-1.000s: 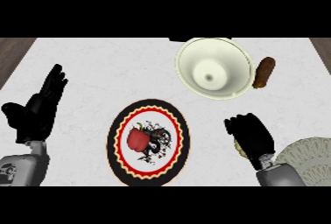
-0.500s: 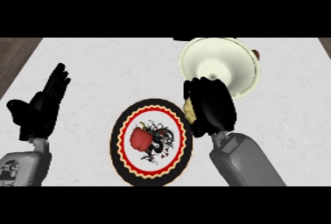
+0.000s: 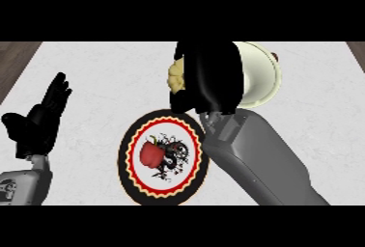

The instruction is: Pick the squash from the placemat and place it in the bowl

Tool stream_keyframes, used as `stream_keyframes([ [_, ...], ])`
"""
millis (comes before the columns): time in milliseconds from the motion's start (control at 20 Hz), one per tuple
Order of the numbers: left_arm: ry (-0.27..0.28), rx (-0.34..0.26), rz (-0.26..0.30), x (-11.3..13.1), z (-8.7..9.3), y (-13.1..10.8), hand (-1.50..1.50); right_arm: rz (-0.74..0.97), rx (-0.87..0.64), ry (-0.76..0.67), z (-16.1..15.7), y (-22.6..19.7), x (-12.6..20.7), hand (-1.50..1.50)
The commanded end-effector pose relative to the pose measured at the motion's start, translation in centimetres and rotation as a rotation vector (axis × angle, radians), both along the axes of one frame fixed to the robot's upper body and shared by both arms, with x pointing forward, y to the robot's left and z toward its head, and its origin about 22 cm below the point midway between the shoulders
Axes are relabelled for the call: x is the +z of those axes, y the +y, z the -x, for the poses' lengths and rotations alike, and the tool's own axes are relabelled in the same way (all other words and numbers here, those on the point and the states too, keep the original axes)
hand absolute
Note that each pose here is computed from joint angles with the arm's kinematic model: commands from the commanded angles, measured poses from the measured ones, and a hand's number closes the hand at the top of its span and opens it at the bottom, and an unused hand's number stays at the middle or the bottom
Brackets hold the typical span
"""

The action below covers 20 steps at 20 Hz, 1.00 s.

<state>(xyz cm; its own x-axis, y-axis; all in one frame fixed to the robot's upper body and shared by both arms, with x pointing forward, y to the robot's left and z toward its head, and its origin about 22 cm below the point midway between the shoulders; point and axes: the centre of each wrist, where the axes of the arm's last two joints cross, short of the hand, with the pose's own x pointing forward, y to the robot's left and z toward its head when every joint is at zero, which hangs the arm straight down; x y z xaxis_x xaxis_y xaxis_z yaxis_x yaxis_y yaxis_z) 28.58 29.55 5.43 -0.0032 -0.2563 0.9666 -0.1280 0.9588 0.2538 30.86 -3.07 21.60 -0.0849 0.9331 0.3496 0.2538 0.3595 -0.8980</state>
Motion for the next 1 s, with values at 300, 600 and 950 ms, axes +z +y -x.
stream_keyframes([
  [300, -0.012, 0.026, 0.006, 0.7, 0.5, 0.7, 0.0, -0.168, 0.0, 0.026, -7.3, -4.2, 0.4, 1.5],
  [600, -0.007, 0.014, -0.003, 0.1, 1.9, 0.8, 0.0, -0.161, -0.033, 0.028, -11.5, -7.0, -4.6, 1.5],
  [950, -0.002, 0.016, 0.002, 0.7, -0.4, 0.7, 0.0, -0.164, -0.024, 0.034, -14.9, -9.2, -4.8, 1.5],
])
